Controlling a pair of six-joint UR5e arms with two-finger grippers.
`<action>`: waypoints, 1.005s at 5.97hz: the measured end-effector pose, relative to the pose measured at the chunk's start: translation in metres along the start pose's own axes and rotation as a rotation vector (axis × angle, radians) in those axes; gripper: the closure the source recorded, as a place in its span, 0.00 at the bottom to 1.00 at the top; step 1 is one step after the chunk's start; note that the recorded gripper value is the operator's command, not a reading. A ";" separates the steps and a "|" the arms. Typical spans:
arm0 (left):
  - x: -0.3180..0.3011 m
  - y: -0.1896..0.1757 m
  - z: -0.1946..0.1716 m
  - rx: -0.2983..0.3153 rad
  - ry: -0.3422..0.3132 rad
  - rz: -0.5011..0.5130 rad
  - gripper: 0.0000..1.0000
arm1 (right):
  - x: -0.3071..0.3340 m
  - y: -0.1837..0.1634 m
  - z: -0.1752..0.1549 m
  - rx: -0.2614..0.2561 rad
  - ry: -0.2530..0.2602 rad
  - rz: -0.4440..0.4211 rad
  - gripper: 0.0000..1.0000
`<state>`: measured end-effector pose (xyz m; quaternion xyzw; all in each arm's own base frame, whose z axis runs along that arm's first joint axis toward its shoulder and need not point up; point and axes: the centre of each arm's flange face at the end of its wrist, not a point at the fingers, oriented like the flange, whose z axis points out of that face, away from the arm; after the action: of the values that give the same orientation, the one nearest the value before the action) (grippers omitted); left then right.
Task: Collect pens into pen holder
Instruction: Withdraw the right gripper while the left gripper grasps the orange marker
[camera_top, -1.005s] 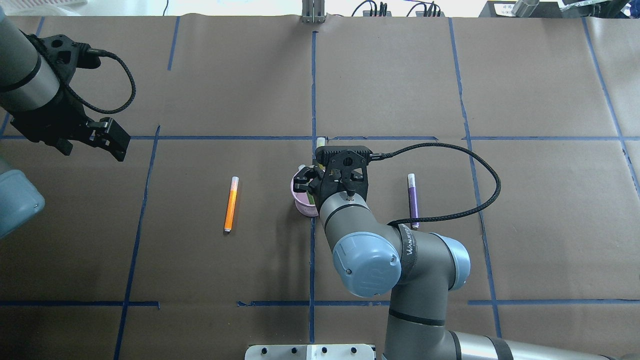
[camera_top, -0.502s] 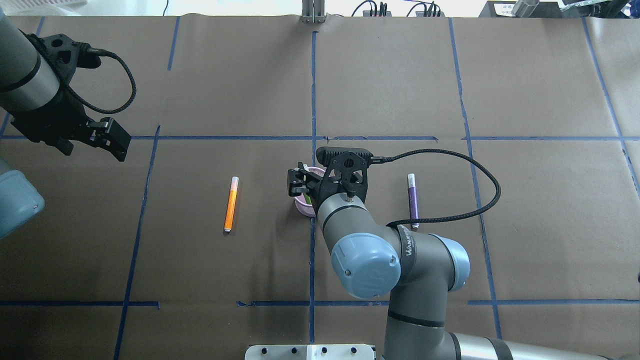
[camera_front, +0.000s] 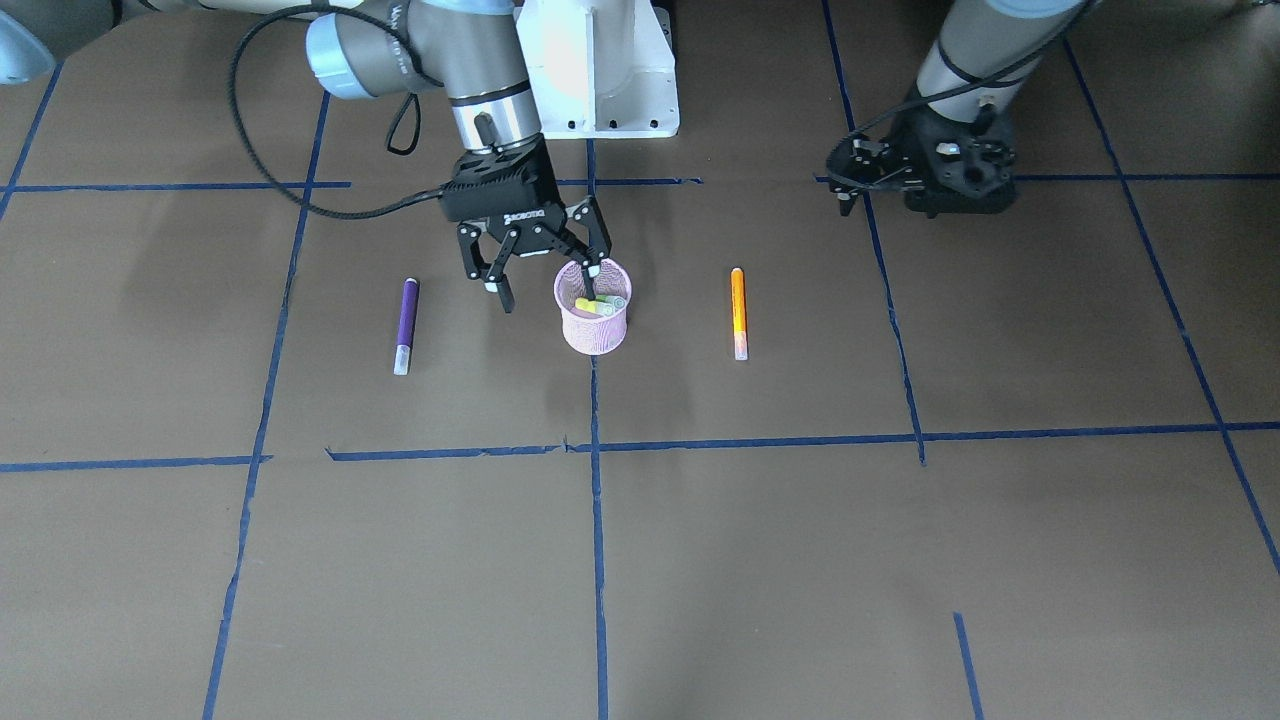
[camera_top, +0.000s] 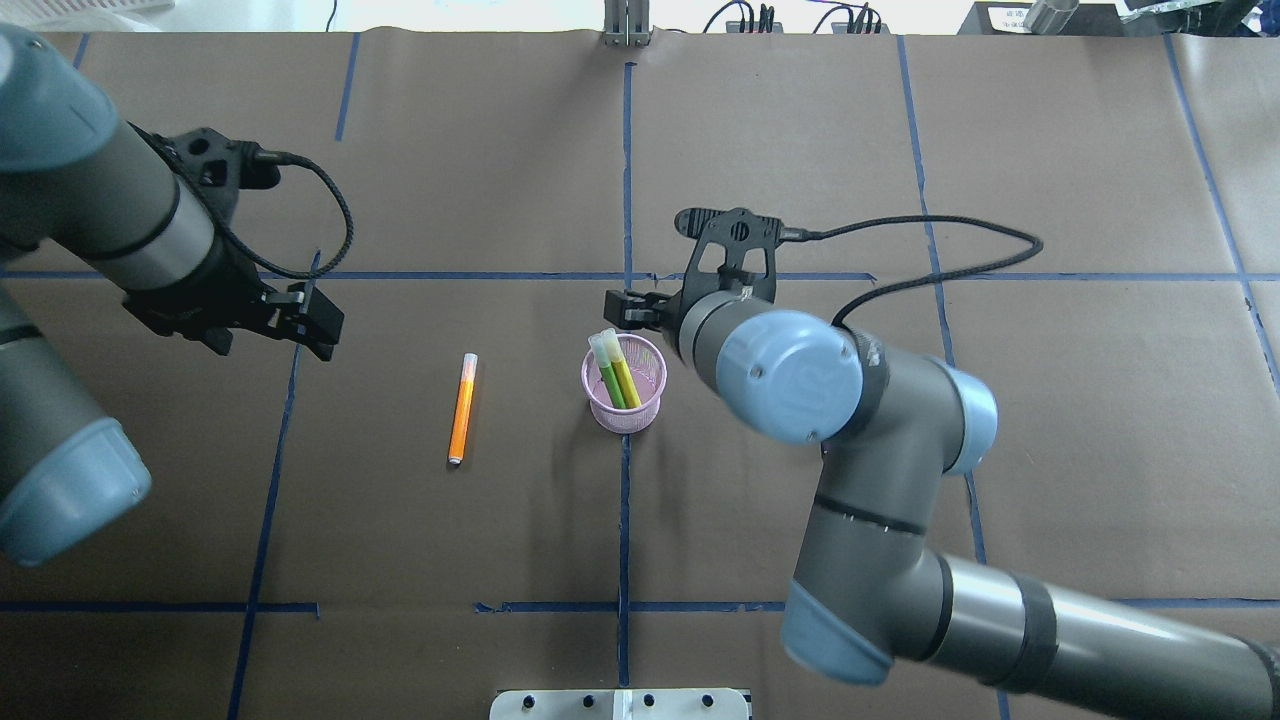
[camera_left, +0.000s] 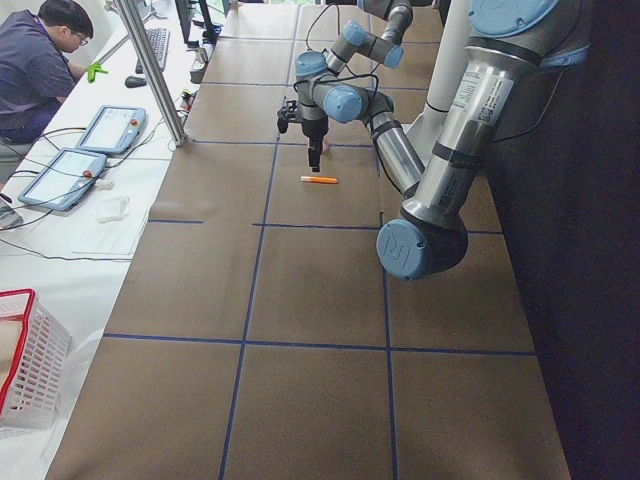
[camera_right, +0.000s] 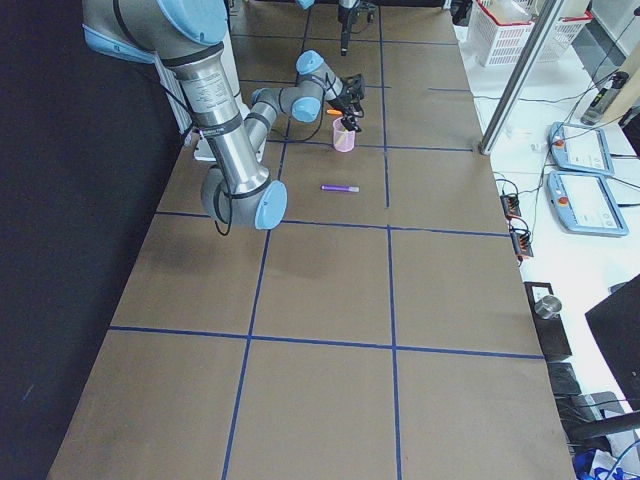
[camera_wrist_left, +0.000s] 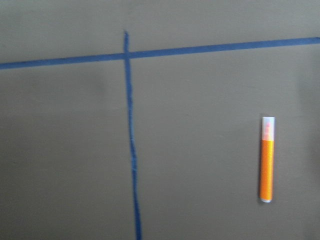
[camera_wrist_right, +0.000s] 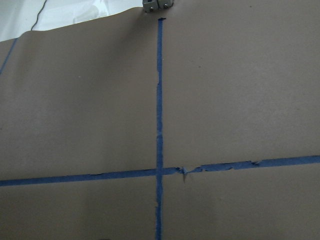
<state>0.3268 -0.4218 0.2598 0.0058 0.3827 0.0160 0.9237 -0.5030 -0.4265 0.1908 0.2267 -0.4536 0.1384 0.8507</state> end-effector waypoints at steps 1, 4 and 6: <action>0.019 0.013 0.018 0.033 -0.018 -0.013 0.00 | 0.021 -0.035 0.000 -0.087 0.038 -0.013 0.00; 0.059 0.003 0.077 0.064 -0.008 -0.073 0.07 | 0.108 -0.136 -0.012 -0.330 0.124 -0.150 0.00; 0.075 -0.011 0.108 0.082 -0.002 -0.111 0.28 | 0.182 -0.177 -0.022 -0.429 0.110 -0.285 0.00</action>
<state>0.4563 -0.4301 0.2828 0.0225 0.3817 -0.0508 0.9226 -0.3090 -0.5620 0.2857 0.0951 -0.3890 -0.0701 0.9136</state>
